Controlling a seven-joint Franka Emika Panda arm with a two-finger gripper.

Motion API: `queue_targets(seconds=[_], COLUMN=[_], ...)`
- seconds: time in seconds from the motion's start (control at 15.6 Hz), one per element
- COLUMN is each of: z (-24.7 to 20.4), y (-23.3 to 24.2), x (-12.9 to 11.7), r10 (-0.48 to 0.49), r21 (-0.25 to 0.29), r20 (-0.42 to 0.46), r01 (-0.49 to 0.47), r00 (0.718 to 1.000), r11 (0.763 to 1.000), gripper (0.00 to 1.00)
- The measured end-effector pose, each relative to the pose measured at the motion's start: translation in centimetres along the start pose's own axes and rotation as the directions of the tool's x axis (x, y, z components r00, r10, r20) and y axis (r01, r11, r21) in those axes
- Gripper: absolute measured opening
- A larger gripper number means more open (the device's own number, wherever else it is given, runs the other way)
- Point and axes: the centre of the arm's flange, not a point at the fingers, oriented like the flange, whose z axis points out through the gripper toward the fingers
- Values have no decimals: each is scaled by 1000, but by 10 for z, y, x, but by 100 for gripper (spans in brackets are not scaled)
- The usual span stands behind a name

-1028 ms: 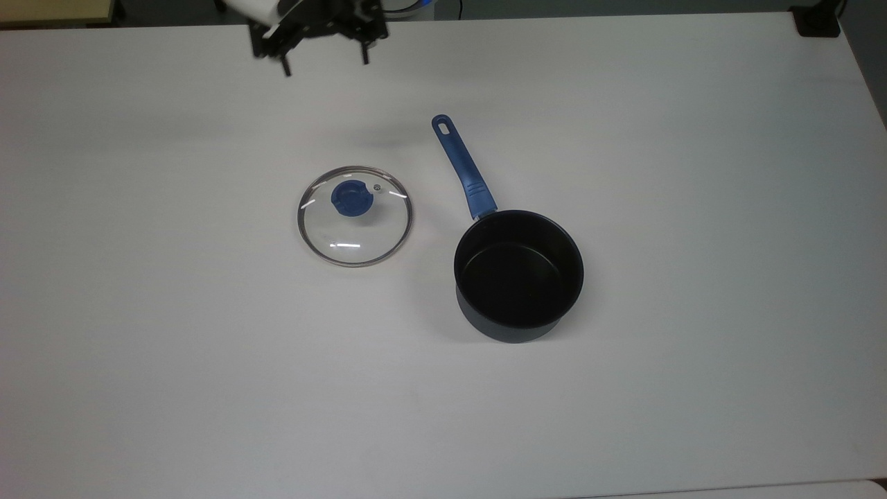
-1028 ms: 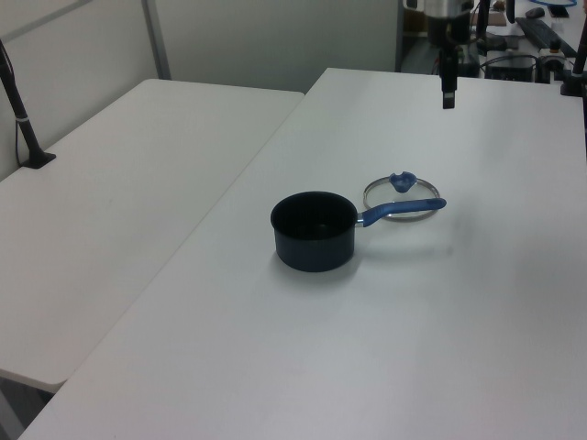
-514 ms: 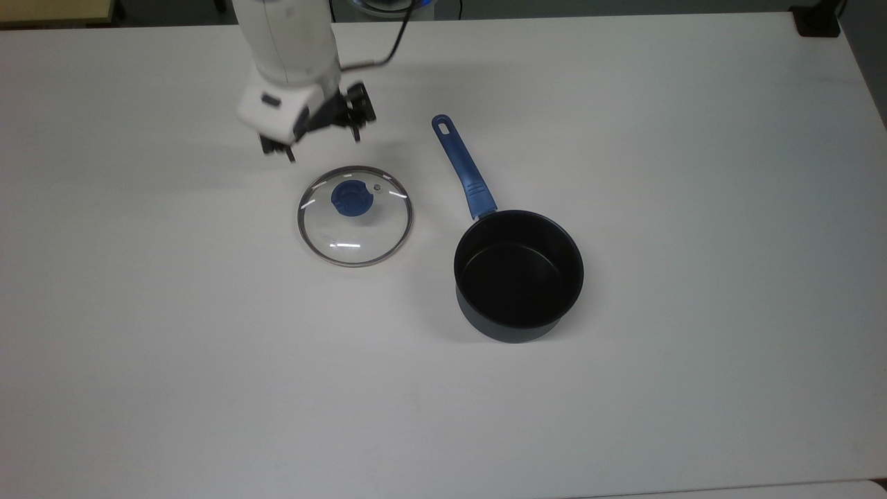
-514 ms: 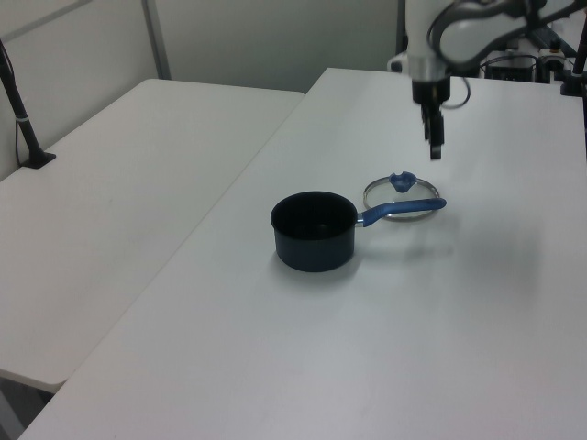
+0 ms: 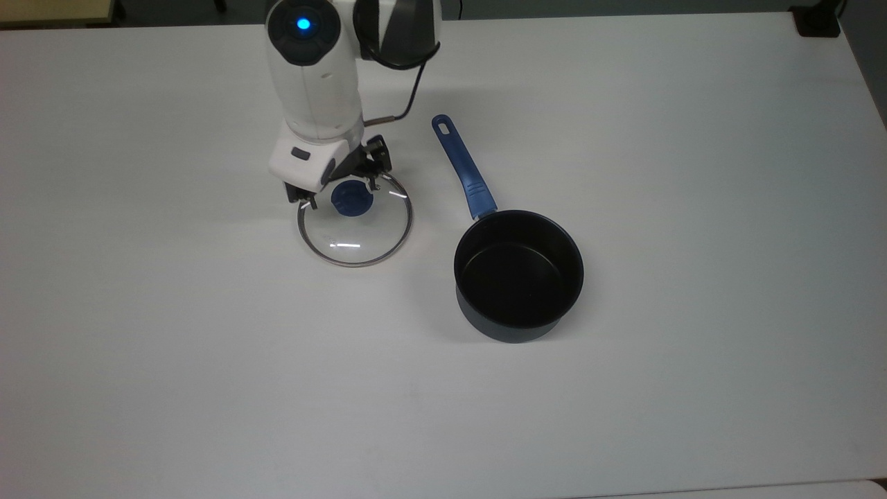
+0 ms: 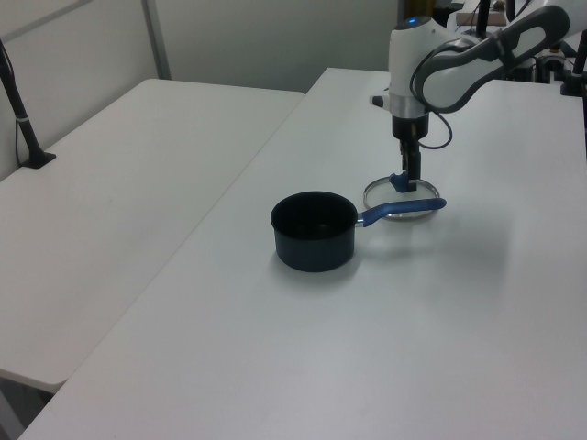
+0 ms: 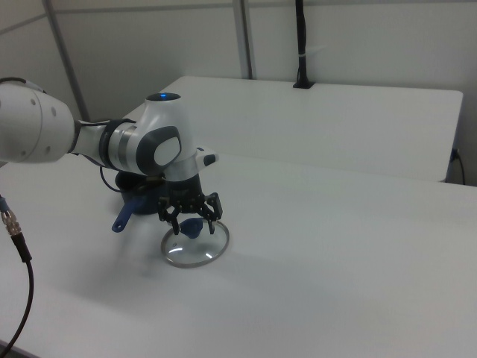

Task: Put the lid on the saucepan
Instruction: 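Lower the open gripper around the blue knob and close on it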

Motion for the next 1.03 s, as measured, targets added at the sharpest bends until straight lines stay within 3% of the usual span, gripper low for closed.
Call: queue_targets(seconds=[0.26,0.51,1.03], z=[-7,-11,4], y=[-1,-2,-11], x=[7,10,14], r10=[-2,-5,-21], r21=[-15,-18,-8], r20=[-33,-40,-17], r01=[1,4,20], r00=[999,999,1000], r11=[1000,1000,1000], gripper=[93,82,80])
